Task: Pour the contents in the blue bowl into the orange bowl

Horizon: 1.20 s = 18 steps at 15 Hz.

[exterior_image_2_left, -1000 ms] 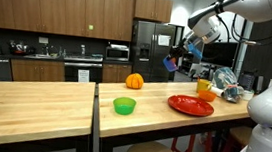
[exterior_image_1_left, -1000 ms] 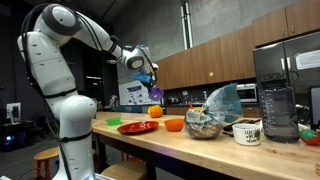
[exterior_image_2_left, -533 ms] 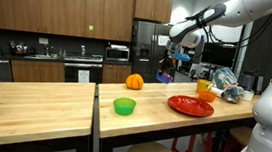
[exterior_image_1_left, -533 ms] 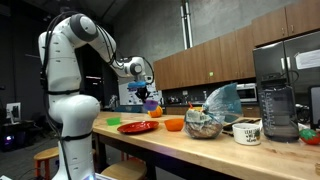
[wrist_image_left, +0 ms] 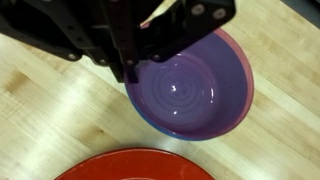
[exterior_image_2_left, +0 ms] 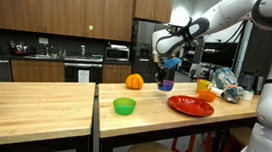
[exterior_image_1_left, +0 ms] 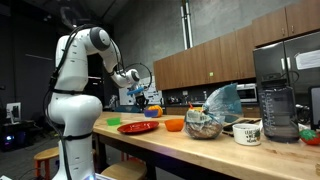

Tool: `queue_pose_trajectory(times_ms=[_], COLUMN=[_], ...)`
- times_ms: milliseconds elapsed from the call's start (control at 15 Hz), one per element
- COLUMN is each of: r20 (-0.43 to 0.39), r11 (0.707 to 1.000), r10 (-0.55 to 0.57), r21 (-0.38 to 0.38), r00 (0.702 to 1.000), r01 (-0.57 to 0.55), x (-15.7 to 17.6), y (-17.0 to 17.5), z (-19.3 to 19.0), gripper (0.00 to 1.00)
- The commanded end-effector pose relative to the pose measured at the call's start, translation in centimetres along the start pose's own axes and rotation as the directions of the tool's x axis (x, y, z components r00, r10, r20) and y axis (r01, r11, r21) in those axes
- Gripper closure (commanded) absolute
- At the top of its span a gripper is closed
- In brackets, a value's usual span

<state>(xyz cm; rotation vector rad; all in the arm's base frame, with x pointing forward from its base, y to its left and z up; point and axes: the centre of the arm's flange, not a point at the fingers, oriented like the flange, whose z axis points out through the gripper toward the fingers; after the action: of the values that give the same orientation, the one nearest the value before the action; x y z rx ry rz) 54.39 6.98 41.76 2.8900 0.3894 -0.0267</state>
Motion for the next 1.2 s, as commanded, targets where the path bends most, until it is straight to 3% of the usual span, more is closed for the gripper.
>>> queue_pose_trajectory(times_ms=[0,267,467,533,667,1133], r20=[0.042,0.018,-0.037,-0.048,-0.064,-0.112], r11=[0.997,0.997,0.999,0.999,0.999,0.994], r10=[-0.068,-0.076,-0.051,-0.045,-0.038,-0.012], r21=[-0.042,-0.002,0.008,0.011,0.019,0.108], r00=[0.997,0.997,0.998,0.998,0.997,0.994], r01=[0.07,0.076,0.052,0.046,0.039,0.024], x=[2.7,3.5,3.9,3.9,3.8,3.3], y=[-1.9,-3.2,-2.9,-2.8,-2.9,-4.5], z=[1.7,4.1,3.6,3.5,3.4,2.3], gripper=[0.99,0.99,0.95,0.69,0.65,0.19])
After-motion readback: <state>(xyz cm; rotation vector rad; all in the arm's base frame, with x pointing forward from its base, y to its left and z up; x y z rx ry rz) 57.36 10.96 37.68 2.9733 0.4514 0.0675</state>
